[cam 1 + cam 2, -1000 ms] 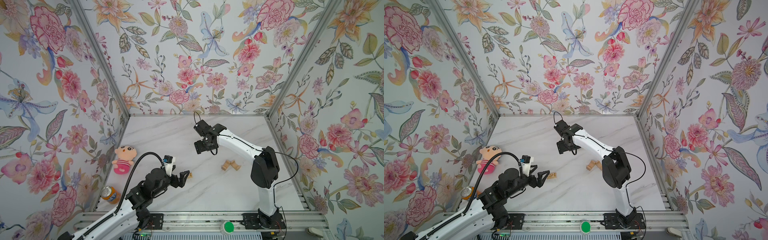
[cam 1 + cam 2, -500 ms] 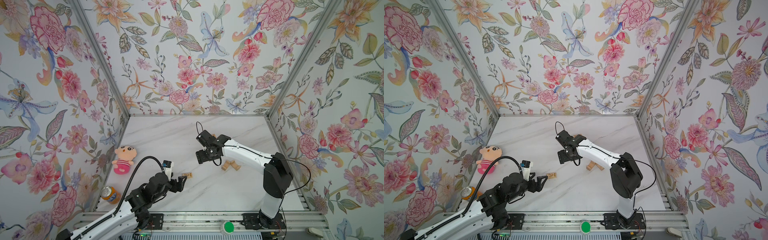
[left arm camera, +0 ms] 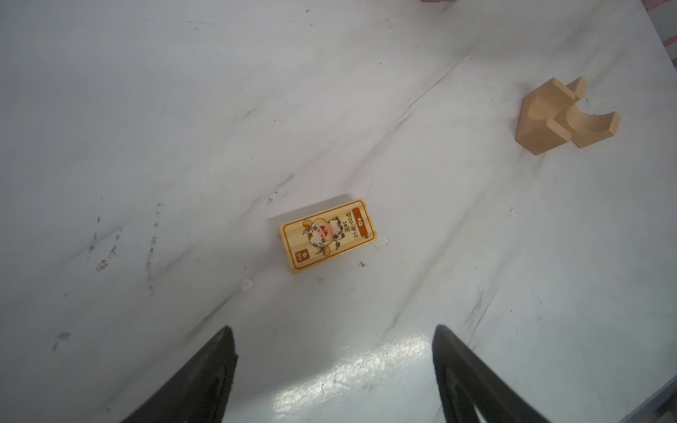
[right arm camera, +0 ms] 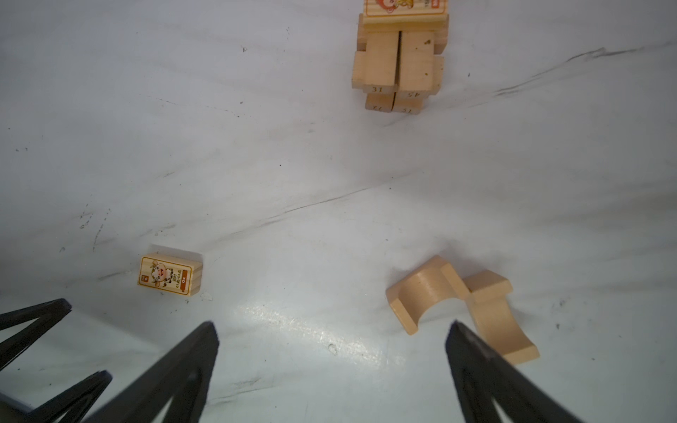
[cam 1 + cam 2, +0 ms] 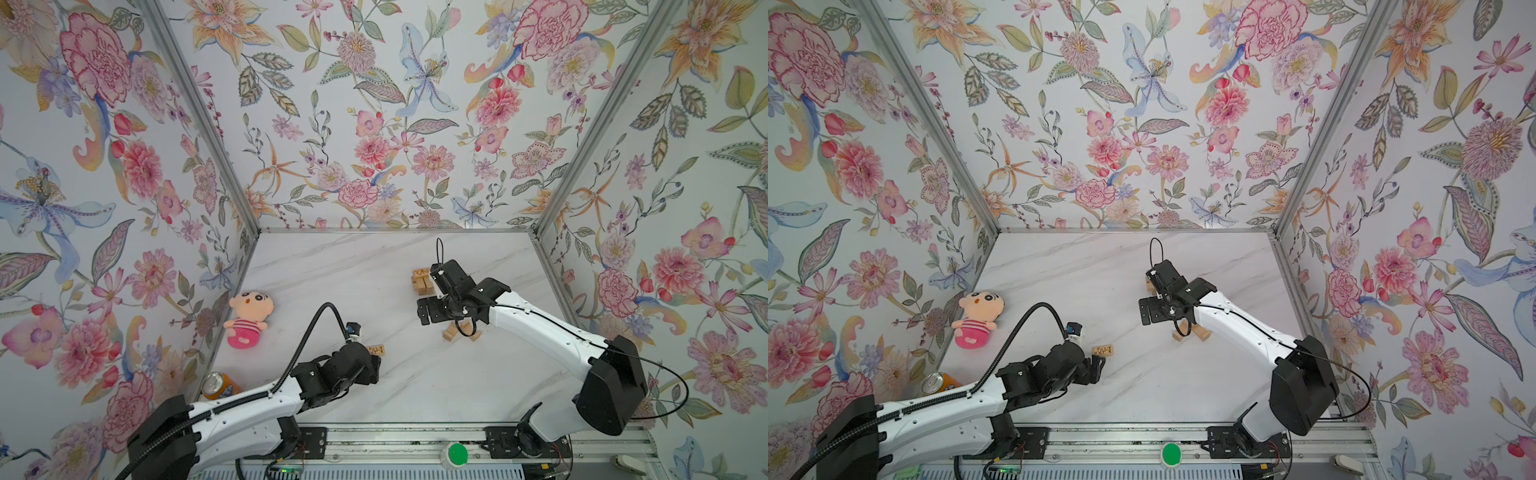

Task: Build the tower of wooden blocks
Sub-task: 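Raise the right gripper off the tower while the left gripper moves toward the ox block, then lower the left gripper and close it on the printed ox block, then lift the ox block with the left gripper and carry it over the tower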

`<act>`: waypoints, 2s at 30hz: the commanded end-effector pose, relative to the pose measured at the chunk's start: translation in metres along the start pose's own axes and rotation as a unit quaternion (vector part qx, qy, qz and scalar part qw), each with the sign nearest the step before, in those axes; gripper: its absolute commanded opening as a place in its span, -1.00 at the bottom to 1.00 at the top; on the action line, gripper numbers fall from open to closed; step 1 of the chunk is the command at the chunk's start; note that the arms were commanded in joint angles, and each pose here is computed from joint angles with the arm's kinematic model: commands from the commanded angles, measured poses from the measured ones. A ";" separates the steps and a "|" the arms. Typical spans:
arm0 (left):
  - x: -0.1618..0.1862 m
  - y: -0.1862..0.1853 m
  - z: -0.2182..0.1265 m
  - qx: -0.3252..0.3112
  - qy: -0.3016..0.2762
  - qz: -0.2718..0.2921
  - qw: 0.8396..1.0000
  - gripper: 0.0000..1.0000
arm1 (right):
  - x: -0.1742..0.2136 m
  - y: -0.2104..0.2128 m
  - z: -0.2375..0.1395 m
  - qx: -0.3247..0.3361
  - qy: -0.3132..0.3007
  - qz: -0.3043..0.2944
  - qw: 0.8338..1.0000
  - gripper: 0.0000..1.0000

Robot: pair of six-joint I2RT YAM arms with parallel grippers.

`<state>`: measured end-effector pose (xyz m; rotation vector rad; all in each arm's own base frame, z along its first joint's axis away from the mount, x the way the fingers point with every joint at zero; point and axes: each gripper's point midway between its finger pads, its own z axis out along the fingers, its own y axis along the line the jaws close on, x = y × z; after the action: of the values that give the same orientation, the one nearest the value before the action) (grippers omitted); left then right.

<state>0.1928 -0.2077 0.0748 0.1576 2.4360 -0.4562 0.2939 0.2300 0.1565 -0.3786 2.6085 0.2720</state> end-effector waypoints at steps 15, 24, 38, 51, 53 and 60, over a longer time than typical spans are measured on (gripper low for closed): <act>-0.012 -0.009 0.026 -0.126 0.071 -0.009 0.989 0.55 | 0.019 -0.021 -0.054 -0.025 -0.082 0.004 0.996 0.98; 0.000 -0.002 0.039 -0.132 0.100 -0.027 0.986 0.52 | 0.029 -0.019 -0.063 -0.051 -0.087 0.003 0.995 0.98; -0.004 0.003 0.056 -0.131 0.109 -0.033 0.985 0.46 | 0.042 0.009 -0.088 -0.156 -0.090 -0.017 0.984 0.98; 0.002 0.009 0.071 -0.137 0.127 -0.035 0.982 0.39 | 0.048 0.002 -0.078 -0.144 -0.079 -0.012 0.986 0.99; 0.002 0.009 0.071 -0.138 0.127 -0.037 0.982 0.38 | 0.049 0.002 -0.077 -0.144 -0.078 -0.012 0.986 0.98; 0.003 0.011 0.074 -0.140 0.132 -0.040 0.980 0.17 | 0.048 -0.007 -0.075 -0.137 -0.078 0.001 0.988 0.99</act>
<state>0.2349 -0.2252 0.0202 -0.0079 2.7181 -0.1415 0.2239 0.1950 0.1974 -0.4146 2.4284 0.6362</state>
